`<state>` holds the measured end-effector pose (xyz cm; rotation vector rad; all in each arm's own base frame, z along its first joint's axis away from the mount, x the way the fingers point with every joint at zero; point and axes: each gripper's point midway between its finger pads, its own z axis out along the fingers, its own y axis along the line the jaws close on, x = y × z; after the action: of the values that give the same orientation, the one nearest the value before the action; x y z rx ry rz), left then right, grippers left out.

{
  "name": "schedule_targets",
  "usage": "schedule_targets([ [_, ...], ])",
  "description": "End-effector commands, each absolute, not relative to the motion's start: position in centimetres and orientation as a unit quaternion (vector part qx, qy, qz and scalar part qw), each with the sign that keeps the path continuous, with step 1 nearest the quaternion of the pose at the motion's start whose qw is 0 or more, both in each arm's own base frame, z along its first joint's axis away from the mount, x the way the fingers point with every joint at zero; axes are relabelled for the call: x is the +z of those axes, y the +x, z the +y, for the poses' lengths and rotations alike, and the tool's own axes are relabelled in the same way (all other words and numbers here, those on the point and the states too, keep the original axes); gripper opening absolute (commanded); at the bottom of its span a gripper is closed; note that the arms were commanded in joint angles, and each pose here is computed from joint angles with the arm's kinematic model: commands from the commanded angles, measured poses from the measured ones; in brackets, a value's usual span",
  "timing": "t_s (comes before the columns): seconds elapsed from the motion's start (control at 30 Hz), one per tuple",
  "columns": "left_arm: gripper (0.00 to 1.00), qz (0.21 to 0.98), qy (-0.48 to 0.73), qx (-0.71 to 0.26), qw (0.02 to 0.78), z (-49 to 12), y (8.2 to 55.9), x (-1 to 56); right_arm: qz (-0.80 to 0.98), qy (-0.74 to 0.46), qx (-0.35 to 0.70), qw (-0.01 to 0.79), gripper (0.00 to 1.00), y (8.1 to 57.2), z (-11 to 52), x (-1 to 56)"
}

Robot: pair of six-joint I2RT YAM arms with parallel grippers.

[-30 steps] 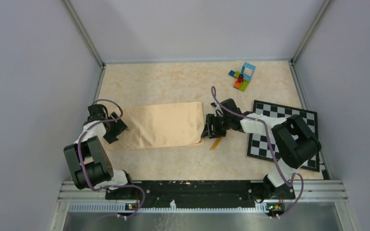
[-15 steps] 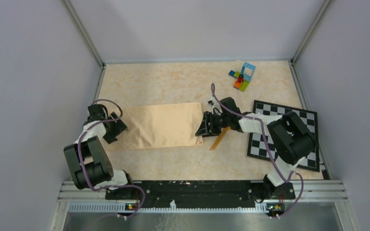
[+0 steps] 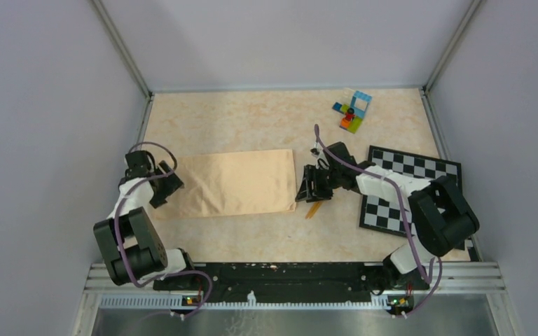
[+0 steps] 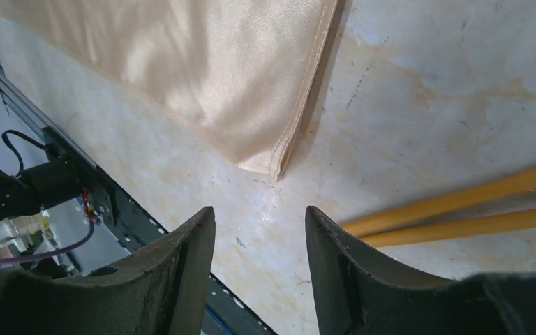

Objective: Fold the napkin into a case and place the utensils inside
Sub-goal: Smooth out the rectangle-folded napkin at the center of the board.

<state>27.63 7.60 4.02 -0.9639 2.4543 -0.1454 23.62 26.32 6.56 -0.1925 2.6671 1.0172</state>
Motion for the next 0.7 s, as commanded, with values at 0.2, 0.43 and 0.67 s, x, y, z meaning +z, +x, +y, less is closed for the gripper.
schedule_targets([
  [0.2, 0.88, 0.849, -0.248, -0.191, 0.426, 4.4, 33.4, 13.9, 0.867, -0.117, 0.47, 0.116, 0.5, 25.2, 35.2, 8.2],
  [0.43, 0.84, 0.857, -0.241, -0.255, 0.377, 3.1, 35.4, 12.8, 0.907, -0.072, 0.402, 0.104, 0.5, 24.6, 32.2, 2.0],
  [0.67, 0.84, 0.842, -0.23, -0.296, 0.387, 2.1, 36.1, 14.1, 0.951, -0.052, 0.266, 0.148, 0.49, 27.9, 25.6, -1.0],
])
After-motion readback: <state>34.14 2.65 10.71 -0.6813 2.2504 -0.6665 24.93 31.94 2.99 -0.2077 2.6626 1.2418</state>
